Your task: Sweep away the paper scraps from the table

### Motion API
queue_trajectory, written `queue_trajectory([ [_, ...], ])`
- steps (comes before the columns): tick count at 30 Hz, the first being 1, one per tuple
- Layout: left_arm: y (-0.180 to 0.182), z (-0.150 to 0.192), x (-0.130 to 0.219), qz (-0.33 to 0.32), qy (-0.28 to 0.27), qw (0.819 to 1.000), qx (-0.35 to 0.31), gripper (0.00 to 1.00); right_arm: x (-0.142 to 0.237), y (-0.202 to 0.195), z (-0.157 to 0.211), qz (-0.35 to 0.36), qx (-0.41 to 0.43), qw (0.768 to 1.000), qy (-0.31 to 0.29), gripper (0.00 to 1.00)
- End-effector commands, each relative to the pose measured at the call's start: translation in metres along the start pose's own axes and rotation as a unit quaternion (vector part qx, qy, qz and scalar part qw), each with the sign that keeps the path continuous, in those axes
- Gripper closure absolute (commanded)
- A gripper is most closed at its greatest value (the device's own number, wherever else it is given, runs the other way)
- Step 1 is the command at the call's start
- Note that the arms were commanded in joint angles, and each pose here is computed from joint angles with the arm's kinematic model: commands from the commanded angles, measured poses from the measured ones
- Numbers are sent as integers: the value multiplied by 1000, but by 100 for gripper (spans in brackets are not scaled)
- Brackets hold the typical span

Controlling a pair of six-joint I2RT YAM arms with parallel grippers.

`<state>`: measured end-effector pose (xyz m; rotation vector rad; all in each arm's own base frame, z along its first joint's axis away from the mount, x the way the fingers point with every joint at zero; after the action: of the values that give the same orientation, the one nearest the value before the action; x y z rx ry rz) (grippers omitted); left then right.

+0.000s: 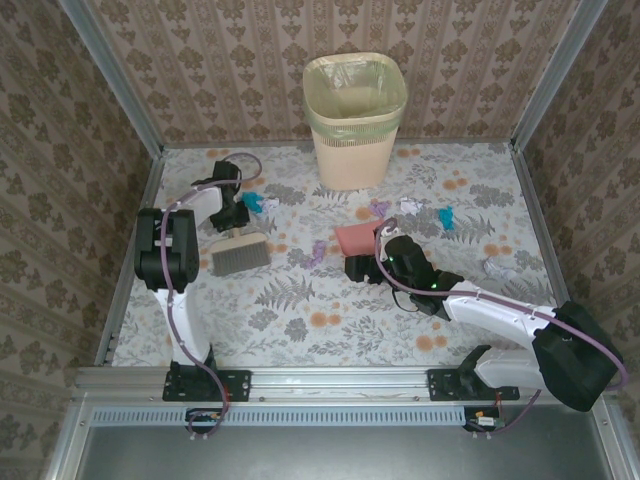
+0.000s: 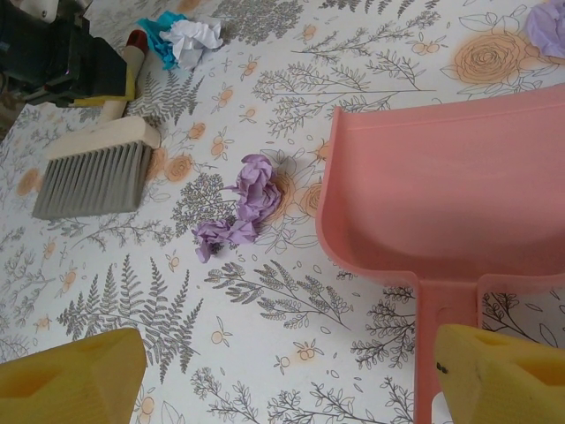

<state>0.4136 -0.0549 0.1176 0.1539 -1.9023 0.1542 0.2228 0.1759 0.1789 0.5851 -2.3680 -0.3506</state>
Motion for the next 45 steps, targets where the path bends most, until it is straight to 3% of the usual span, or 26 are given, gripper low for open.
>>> queue_trajectory([
  [1,-3,5,5,-2,-1,1000,-2,86,0,4,-4,-3,5,1000,-10,14],
  [5,-3,7,18,-1,-13,1000,-5,100,0,4,-4,-3,4,1000,-11,14],
  [13,-13,29,78,-26,-90,995,-39,100,2,3,-4,0,1,1000,-10,14],
  [20,-45,72,143,3,-196,973,-120,100,10,0,-7,12,-5,1000,-20,14],
  [24,-87,112,174,96,-243,936,-236,100,17,-2,-14,5,-34,999,1,15],
  [28,-130,157,191,187,-254,875,-366,100,34,-8,-36,-36,-107,993,41,15],
  [31,-152,187,192,233,-242,826,-452,100,48,-13,-58,-100,-185,975,77,17],
  [34,-167,214,190,278,-226,782,-509,100,65,-9,-77,-135,-216,963,89,17],
  [37,-171,228,188,316,-210,756,-534,100,76,0,-87,-159,-209,960,100,19],
  [42,-167,237,192,360,-192,730,-548,100,70,-1,-85,-139,-207,953,172,24],
  [45,-161,241,197,374,-191,723,-549,100,62,1,-84,-172,-215,939,205,30],
])
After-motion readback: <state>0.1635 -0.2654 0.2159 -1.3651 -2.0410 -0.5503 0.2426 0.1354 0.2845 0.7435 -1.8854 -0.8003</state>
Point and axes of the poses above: each hand's point on the last joint's axis, 136 mm out from that joint toward the fingers, its own x axis back along the fingers, its own y axis along the line the jaws close on, z = x × y, the point moved 10 cm from there along x, back along the fingers, and after that the axes turned 1 degree about x, right-handed, at the moved point
